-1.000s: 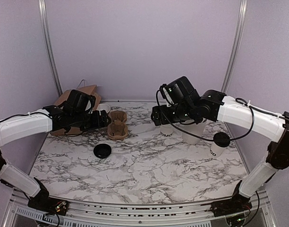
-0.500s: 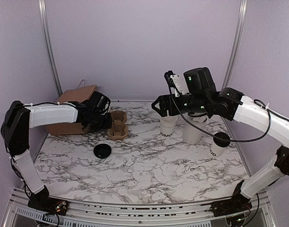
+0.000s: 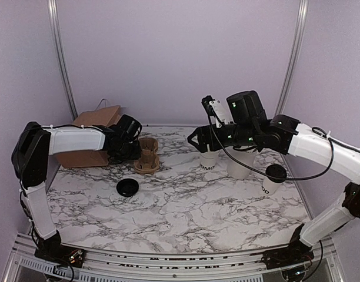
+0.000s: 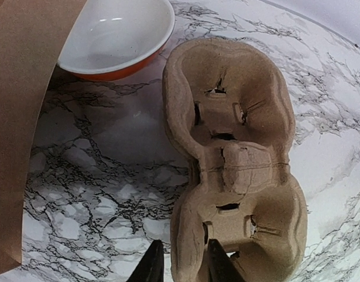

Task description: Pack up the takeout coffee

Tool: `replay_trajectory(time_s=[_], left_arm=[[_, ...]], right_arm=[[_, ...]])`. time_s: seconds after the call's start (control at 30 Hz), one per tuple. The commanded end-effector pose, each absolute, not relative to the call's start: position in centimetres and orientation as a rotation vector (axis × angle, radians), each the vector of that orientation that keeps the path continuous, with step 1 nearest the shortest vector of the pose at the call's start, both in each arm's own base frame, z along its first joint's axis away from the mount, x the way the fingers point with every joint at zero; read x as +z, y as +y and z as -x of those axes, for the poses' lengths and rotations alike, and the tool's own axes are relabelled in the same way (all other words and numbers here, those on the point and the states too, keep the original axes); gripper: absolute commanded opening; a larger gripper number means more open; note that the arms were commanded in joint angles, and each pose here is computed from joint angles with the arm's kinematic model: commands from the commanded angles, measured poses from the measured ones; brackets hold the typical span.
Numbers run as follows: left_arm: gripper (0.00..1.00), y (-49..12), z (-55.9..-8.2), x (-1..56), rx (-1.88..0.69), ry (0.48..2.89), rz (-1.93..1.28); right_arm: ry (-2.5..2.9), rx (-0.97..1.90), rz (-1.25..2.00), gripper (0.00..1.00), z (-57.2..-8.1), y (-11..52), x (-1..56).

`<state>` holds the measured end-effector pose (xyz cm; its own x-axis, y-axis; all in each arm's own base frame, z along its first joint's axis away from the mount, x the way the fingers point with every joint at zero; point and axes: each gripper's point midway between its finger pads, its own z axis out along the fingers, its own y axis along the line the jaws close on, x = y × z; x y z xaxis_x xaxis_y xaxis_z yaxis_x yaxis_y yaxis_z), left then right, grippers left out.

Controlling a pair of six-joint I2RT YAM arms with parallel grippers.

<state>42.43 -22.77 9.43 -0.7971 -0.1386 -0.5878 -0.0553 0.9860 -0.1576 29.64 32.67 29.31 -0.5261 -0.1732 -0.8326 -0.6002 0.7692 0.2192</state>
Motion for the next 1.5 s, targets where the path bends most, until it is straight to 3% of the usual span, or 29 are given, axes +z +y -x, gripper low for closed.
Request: replay_trajectory(time_s=[0.0,0.7,1.0,1.47], left_arm=[[0.25,-23.1,-42.8,8.4,-0.171,2.527,0.128],[0.12,-23.1,-43.1,7.0,-0.184,2.548,0.144],[0.0,-23.5,-43.1,7.5,-0.216,2.542,0.126],[0.0,-24.8,-43.1,10.4,-0.321,2.507,0.062]], right_arm=[[2.034,0.672,0.582,0.84,-29.9,33.4,31.0],[2.062,0.683,0.572,0.84,-29.9,33.6,29.8],[2.071,0.681,0.564,0.84,-30.0,33.6,29.5],[2.086,0.674,0.569,0.84,-30.3,33.9,28.8]])
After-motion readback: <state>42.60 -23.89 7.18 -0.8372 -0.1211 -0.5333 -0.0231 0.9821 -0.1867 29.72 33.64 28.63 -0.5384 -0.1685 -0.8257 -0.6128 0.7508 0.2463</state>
